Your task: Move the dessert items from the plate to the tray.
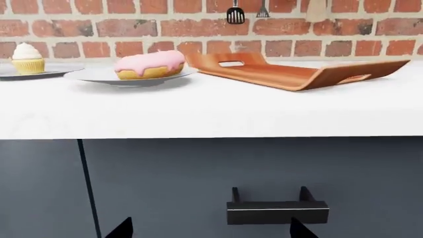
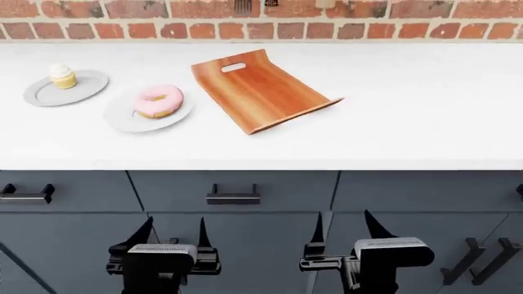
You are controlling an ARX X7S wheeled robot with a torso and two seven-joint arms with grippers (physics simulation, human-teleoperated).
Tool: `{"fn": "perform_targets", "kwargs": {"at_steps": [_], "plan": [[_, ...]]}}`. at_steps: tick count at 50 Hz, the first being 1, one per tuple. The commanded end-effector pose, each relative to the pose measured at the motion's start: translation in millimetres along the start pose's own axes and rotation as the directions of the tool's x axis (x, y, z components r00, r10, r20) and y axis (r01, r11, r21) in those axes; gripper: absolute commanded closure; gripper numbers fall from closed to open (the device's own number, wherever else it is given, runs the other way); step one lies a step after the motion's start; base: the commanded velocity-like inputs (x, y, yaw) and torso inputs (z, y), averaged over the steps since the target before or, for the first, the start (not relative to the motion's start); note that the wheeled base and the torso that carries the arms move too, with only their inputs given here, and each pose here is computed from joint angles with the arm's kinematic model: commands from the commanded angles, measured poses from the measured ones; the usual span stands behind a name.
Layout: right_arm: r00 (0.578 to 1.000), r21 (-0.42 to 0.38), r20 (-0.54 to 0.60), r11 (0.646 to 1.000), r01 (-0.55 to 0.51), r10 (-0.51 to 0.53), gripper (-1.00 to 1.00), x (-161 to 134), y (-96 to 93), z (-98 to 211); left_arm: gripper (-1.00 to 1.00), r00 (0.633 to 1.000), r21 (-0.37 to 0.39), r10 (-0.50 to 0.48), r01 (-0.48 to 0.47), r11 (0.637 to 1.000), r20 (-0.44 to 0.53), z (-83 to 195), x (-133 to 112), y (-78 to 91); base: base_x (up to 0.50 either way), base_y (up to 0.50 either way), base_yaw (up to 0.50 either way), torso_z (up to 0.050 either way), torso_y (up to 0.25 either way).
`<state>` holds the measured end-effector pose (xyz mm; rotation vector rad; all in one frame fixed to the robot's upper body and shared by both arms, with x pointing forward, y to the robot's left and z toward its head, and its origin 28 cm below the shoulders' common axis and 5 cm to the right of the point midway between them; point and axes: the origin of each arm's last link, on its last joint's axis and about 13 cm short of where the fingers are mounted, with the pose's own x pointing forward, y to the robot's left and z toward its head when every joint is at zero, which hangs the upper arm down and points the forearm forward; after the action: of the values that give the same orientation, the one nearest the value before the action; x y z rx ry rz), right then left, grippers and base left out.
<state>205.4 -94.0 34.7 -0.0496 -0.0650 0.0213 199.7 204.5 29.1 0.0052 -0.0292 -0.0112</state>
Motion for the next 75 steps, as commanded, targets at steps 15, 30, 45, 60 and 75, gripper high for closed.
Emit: {"fn": "perform_targets", "kwargs": {"at_steps": [15, 30, 45, 60, 75], "plan": [[0.999, -0.012, 0.035, 1.0, 0.0, 0.001, -1.0, 0.0, -6.4, 37.9, -1.0, 1.0, -0.014, 0.017, -0.017, 1.0, -0.023, 40.6, -1.0, 0.6, 0.0, 0.0, 0.0, 0.05, 0.0], [0.997, -0.024, 0.082, 1.0, -0.012, 0.014, -1.0, -2.3, -23.6, 123.0, -1.0, 0.998, -0.049, -0.015, 0.013, 0.999, -0.056, 124.8, 3.6, 19.8, 0.0, 0.0, 0.0, 0.028, 0.0], [0.989, -0.132, 0.144, 0.991, -0.026, 0.045, -1.0, -3.0, -38.4, 196.0, -1.0, 0.998, 0.008, -0.064, 0.064, 0.998, 0.003, 192.8, 1.6, 30.6, 0.0, 0.0, 0.0, 0.0, 0.0], [0.984, -0.252, 0.178, 0.968, 0.013, 0.033, -1.0, 0.3, -50.1, 251.3, -1.0, 0.993, 0.093, -0.104, 0.1, 0.991, 0.047, 248.7, 9.3, 38.8, 0.0, 0.0, 0.0, 0.0, 0.0], [0.986, -0.299, 0.166, 0.954, 0.018, 0.034, -1.0, 5.8, -59.5, 286.3, -1.0, 0.993, 0.112, -0.087, 0.078, 0.991, 0.085, 281.1, 12.3, 43.7, 0.0, 0.0, 0.0, 0.0, 0.0]]}}
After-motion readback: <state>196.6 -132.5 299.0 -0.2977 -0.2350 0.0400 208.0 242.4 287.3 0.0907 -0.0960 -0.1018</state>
